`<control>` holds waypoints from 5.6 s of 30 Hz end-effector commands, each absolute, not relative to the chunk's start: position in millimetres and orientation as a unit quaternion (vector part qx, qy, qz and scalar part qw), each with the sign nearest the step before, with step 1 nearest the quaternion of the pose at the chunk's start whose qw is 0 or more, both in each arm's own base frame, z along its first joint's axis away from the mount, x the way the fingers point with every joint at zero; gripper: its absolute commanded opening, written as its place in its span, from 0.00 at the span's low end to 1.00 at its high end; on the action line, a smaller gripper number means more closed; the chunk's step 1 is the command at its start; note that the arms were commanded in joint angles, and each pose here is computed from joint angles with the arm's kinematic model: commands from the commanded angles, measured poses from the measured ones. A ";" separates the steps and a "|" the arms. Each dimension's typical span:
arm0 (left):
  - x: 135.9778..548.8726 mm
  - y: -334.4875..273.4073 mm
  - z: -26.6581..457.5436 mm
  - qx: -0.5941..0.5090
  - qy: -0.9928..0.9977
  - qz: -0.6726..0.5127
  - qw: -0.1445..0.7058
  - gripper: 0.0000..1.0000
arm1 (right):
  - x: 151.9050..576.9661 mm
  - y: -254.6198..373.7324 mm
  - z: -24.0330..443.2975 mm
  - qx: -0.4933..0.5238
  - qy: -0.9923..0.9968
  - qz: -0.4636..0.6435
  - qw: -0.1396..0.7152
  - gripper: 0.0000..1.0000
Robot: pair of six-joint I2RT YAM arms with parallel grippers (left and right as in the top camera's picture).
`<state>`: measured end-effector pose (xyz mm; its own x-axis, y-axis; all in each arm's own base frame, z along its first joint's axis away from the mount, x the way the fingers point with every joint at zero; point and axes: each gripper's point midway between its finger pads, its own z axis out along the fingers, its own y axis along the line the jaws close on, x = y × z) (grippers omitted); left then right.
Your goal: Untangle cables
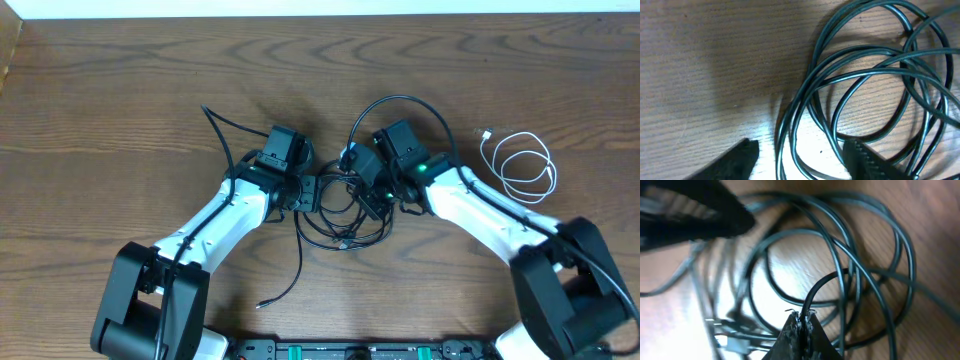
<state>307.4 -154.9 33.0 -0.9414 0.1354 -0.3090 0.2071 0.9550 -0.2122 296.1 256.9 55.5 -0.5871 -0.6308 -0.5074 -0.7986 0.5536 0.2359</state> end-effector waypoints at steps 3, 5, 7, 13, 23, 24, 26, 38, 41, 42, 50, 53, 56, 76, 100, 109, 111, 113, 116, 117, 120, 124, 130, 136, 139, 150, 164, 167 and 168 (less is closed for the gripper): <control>303.4 -150.8 26.7 0.088 0.980 -0.112 0.140 0.48 | 290.6 265.0 120.9 -0.390 0.842 0.285 0.238 0.01; 303.4 -150.8 26.8 0.088 0.980 -0.112 0.140 0.48 | 289.9 264.6 136.8 -0.372 0.844 0.295 0.250 0.01; 303.4 -150.8 26.7 0.088 0.980 -0.112 0.140 0.48 | 288.5 264.4 151.0 -0.360 0.843 0.303 0.262 0.01; 303.4 -150.8 26.7 0.088 0.980 -0.112 0.140 0.48 | 288.1 263.7 190.3 -0.315 0.835 0.344 0.292 0.01; 303.3 -150.8 26.7 0.088 0.980 -0.112 0.140 0.48 | 329.0 230.1 207.9 -0.193 0.859 0.336 0.334 0.01; 303.2 -150.7 26.6 0.088 0.980 -0.112 0.140 0.49 | 332.7 221.3 201.9 -0.173 0.871 0.320 0.330 0.01; 303.3 -150.8 26.7 0.088 0.980 -0.112 0.140 0.49 | 334.9 207.8 190.9 -0.141 0.890 0.297 0.316 0.01; 303.3 -150.8 26.7 0.088 0.980 -0.112 0.140 0.24 | 316.8 125.6 128.0 -0.019 0.969 0.100 0.227 0.01; 303.3 -150.8 26.7 0.088 0.980 -0.112 0.140 0.25 | 309.3 123.2 120.8 -0.019 0.974 0.093 0.207 0.01; 303.3 -150.8 26.7 0.088 0.980 -0.112 0.140 0.25 | 307.1 122.4 119.0 -0.019 0.975 0.091 0.201 0.01; 303.4 -150.8 26.7 0.088 0.980 -0.112 0.140 0.32 | 293.3 117.8 99.5 0.001 0.985 0.078 0.152 0.01; 303.4 -150.8 26.7 0.088 0.980 -0.112 0.140 0.32 | 288.4 116.0 88.3 0.003 0.989 0.069 0.127 0.01; 303.4 -150.8 26.7 0.088 0.980 -0.112 0.140 0.32 | 284.1 120.8 76.0 0.000 0.992 0.073 0.101 0.01; 310.8 -132.5 25.2 0.062 0.984 -0.060 0.156 0.08 | 267.7 158.5 4.2 -0.018 0.996 0.090 -0.006 0.01; 313.2 -118.8 24.5 0.029 0.986 -0.026 0.162 0.09 | 303.5 169.9 52.8 -0.012 0.996 0.082 0.007 0.86; 315.8 -102.8 25.1 -0.005 0.985 0.014 0.171 0.09 | 350.3 216.2 68.2 -0.033 0.979 0.165 0.113 0.86; 315.1 -96.2 25.1 -0.022 0.985 0.028 0.171 0.09 | 348.9 235.8 73.4 -0.052 0.972 0.194 0.119 0.86; 314.4 -90.9 24.5 -0.042 0.984 0.030 0.168 0.09 | 345.8 250.9 76.5 -0.070 0.968 0.206 0.126 0.86; 314.3 -78.8 23.5 -0.079 0.983 0.032 0.162 0.09 | 338.5 271.2 79.5 -0.095 0.963 0.215 0.134 0.88; 313.6 -73.8 23.1 -0.092 0.982 0.034 0.158 0.09 | 336.0 277.0 80.1 -0.102 0.961 0.218 0.136 0.88; 310.4 -55.5 21.3 -0.138 0.979 0.040 0.145 0.09 | 330.5 291.6 81.2 -0.104 0.959 0.222 0.141 0.89; 304.9 -30.0 19.3 -0.194 0.972 0.050 0.127 0.09 | 327.9 300.3 80.4 -0.060 0.963 0.219 0.142 0.90; 300.4 -11.6 17.2 -0.233 0.966 0.041 0.108 0.09 | 319.7 328.4 83.8 -0.067 0.955 0.246 0.153 0.91; 300.4 -11.3 17.2 -0.233 0.966 0.041 0.108 0.09 | 313.8 336.9 82.6 -0.081 0.955 0.226 0.174 0.99; 300.4 -11.3 17.2 -0.233 0.966 0.041 0.108 0.09 | 323.2 320.8 78.5 -0.064 0.961 0.195 0.186 0.99; 300.7 -11.3 17.3 -0.233 0.965 0.041 0.109 0.09 | 341.1 269.7 75.4 0.009 0.971 0.202 0.129 0.99; 302.5 -11.6 17.6 -0.233 0.965 0.039 0.112 0.09 | 350.6 288.1 136.8 -0.023 0.952 0.224 0.210 0.94; 302.4 -11.6 17.6 -0.234 0.965 0.039 0.112 0.09 | 343.4 306.7 129.3 -0.041 0.950 0.229 0.206 0.95; 302.4 -11.6 17.6 -0.233 0.965 0.039 0.112 0.09 | 341.6 311.7 124.9 -0.047 0.951 0.228 0.204 0.96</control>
